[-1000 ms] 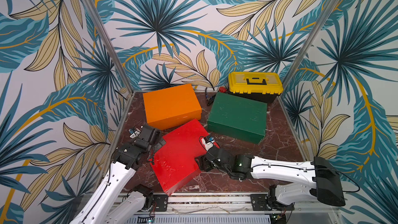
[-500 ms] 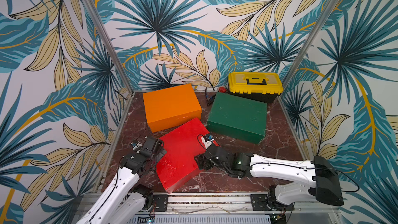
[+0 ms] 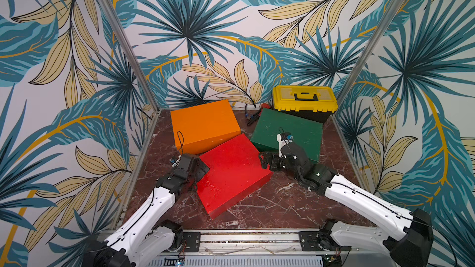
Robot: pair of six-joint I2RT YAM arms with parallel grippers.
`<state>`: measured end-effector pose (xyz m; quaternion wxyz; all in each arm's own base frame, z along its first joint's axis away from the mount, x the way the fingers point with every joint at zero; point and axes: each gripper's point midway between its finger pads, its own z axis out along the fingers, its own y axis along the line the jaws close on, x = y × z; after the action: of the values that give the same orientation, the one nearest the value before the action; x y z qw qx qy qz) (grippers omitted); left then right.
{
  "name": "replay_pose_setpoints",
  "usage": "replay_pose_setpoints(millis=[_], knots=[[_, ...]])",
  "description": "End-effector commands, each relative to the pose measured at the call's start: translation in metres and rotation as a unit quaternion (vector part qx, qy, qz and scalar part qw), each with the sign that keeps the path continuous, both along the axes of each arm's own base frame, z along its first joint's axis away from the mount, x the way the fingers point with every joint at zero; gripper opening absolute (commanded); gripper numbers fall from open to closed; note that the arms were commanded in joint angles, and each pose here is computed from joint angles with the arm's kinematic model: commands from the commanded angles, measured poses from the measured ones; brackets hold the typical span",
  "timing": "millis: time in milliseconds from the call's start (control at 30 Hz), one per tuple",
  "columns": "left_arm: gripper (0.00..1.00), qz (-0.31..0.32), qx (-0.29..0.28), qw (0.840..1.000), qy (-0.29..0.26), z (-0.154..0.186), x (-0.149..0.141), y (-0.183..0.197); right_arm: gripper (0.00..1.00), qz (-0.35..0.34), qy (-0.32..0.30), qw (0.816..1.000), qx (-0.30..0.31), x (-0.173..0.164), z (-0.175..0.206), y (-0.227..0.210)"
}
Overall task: Stack the shoeboxes
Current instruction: Adjust the shoebox at the center of the board.
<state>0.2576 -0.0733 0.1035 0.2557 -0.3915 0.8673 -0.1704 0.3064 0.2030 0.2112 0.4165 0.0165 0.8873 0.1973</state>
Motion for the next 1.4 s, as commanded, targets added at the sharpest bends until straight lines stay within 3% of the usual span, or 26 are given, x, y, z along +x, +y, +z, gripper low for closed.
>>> replay_pose_setpoints(millis=[0,267,533,733,900,1367], knots=[[1.0,-0.026,0.027,0.997,0.069,-0.03,-0.019,0.004,0.99,0.029,0.044,0.999,0.008,0.016,-0.025,0.002],[1.0,-0.032,0.05,0.995,0.081,-0.037,-0.018,0.011,0.98,0.052,0.107,0.989,0.09,0.025,-0.064,0.018],[1.0,-0.036,0.052,0.995,0.078,-0.036,-0.017,0.012,0.99,0.053,0.153,0.981,0.106,0.038,-0.1,0.031],[1.0,-0.04,0.048,0.995,0.076,-0.035,-0.018,0.011,0.99,0.027,0.169,0.975,0.144,0.026,-0.112,0.027],[1.0,-0.045,0.05,0.995,0.077,-0.035,-0.016,0.01,0.99,0.006,0.169,0.974,0.152,0.017,-0.117,0.017],[1.0,-0.072,0.035,0.992,0.102,-0.042,-0.011,-0.002,0.99,0.033,0.177,0.974,0.134,-0.004,-0.122,0.042]])
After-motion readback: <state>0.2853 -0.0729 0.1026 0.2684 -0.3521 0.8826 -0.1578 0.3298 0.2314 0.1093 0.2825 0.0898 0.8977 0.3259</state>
